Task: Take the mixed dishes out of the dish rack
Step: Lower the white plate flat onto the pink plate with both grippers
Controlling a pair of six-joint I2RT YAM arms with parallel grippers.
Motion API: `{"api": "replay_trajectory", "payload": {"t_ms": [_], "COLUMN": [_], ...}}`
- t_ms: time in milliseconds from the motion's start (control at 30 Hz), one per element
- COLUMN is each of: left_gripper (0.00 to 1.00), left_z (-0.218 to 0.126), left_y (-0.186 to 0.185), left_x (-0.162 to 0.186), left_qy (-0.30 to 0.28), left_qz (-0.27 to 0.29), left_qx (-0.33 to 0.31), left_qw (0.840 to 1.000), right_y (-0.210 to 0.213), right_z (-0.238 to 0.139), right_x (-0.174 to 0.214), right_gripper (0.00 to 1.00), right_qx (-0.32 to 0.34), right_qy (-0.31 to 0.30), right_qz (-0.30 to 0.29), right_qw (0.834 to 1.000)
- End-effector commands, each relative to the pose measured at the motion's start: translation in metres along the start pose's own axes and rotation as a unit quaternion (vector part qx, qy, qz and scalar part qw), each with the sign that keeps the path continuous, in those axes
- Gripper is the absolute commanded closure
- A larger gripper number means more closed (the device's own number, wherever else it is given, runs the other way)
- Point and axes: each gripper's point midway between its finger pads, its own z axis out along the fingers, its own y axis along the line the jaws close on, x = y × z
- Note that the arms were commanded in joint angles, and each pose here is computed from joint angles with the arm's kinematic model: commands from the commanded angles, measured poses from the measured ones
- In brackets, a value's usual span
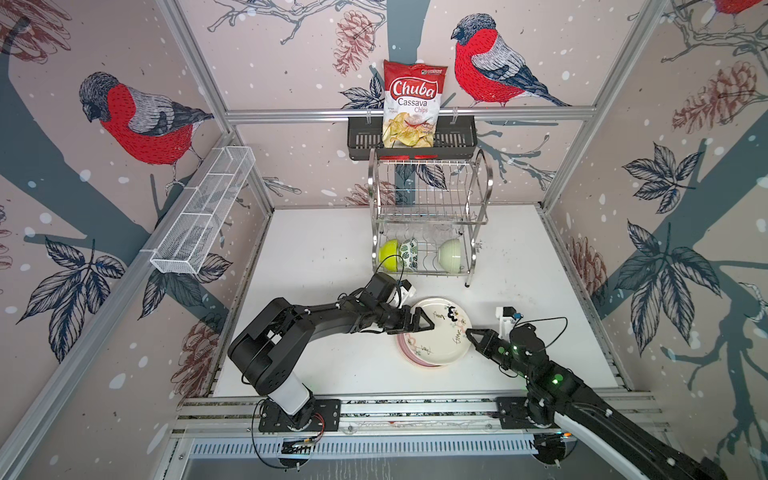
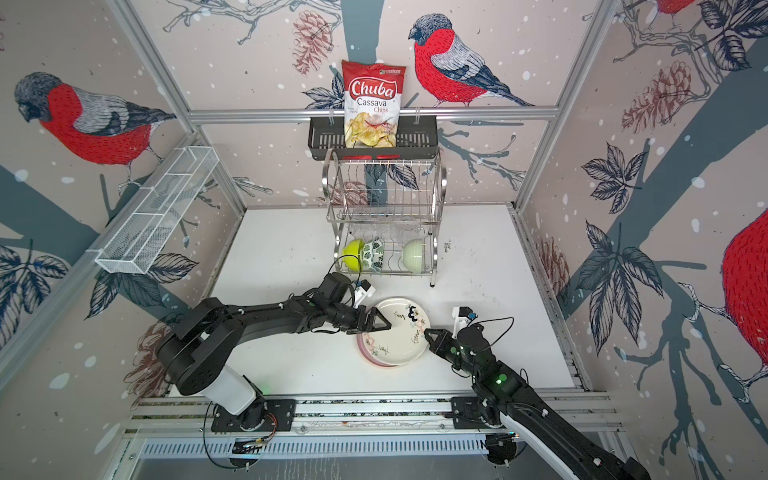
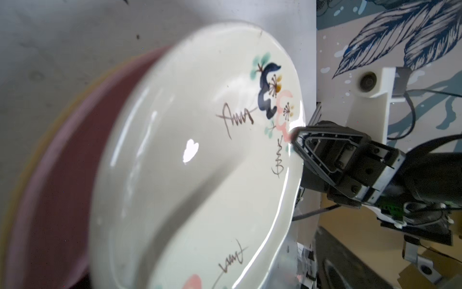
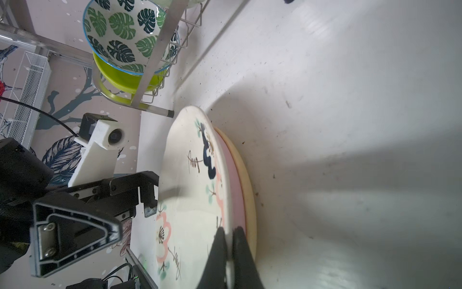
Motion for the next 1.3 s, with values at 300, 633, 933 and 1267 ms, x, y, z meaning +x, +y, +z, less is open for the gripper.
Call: {"api": "replay_trajectory", "payload": {"t_ms": [300, 633, 933, 1267], "left_gripper": [0.04, 0.04, 0.04, 0.04], "left_z": [-0.036, -0.071, -0.058, -0.057], "left_y": [-0.006, -0.021, -0.01, -0.006], "left_x": [-0.027, -0.044, -0.041, -0.04], "left_qy": [-0.072, -0.13, -0.114, -0.114], "left_qz": [0.031, 0.057, 0.04, 0.038], "left_qx": [-0.077, -0.117, -0.114, -0.118], "left_qw": [0.994, 0.983, 0.986, 0.986], "right_y": [-0.011, 0.002, 0.018, 0.006], "right_z": [0.0, -0.001, 0.006, 0.013], "right_x": [0.002, 0.0, 0.011, 0.016], "right_gripper": [1.0, 1.0, 1.0, 0.66], "right_qx": [0.027, 0.028, 0.039, 0.061], "right_qy": [0.001, 0.007, 0.025, 0.032], "right_qz": [-0.003, -0.022, -0.062, -0.064], "right_qw": [1.0, 0.999, 0.997, 0.996]}}
